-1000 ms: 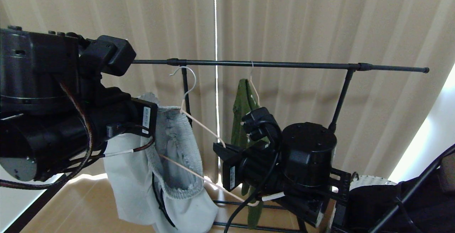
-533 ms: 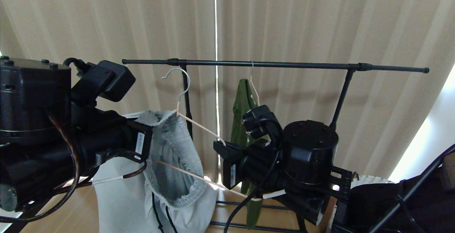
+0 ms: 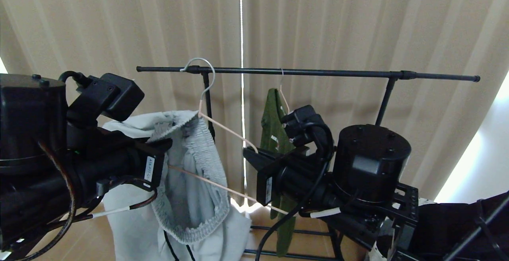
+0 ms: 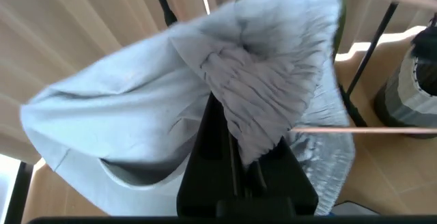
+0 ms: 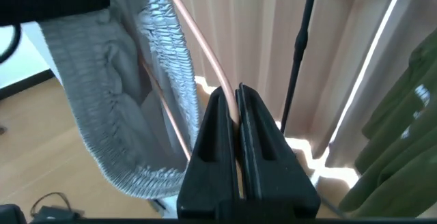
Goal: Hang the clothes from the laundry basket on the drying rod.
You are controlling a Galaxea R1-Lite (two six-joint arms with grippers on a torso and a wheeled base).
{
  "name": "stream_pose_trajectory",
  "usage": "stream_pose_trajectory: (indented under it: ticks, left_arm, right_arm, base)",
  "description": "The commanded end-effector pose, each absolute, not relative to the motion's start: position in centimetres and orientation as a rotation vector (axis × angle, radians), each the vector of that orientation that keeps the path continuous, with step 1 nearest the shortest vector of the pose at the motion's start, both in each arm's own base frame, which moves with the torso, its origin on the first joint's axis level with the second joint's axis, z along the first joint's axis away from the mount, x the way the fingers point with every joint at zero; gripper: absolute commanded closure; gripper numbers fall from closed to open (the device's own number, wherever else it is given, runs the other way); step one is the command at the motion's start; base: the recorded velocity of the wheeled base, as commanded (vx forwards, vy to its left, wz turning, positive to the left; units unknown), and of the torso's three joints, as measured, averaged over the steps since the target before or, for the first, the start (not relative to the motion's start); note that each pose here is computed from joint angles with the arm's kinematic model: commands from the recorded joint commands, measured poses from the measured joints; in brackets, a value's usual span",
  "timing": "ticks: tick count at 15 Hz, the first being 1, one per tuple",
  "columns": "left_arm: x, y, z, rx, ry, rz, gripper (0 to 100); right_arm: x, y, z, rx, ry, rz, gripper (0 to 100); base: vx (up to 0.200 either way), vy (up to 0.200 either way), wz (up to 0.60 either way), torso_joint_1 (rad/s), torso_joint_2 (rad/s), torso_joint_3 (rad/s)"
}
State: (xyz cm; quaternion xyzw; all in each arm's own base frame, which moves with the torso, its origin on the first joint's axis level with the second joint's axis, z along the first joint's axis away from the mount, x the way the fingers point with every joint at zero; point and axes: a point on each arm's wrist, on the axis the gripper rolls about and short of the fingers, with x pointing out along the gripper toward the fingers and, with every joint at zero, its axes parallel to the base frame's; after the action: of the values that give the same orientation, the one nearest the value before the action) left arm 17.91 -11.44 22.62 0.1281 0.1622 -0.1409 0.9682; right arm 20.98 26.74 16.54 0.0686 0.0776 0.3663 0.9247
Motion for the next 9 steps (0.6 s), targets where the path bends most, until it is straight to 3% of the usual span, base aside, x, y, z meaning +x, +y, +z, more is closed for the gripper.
stream_pose_trajectory:
  ticks: [1,4,9]
  left_arm:
    - [17.8,-11.5,22.7,0.26,0.325,-0.288,0]
    - [16.8,-10.9,23.0,0.256,0.301,-0.306,0]
    - [13.1,-8.7,22.6,0.318,0.234,-0.47,0]
  right_arm:
    - [20.7,26.5,17.5,0.152,0.133,0.757,100]
    - [20.6,26.2,17.9,0.143,0.114,0.757,100]
    - [21.2,24.7,19.0,0.154,0.081,0.717,100]
  base:
    - [0.0,0.0,0.0,0.0,0.0,0.0]
    - [0.0,0.0,0.0,0.0,0.0,0.0]
    - [0.0,0.0,0.0,0.0,0.0,0.0]
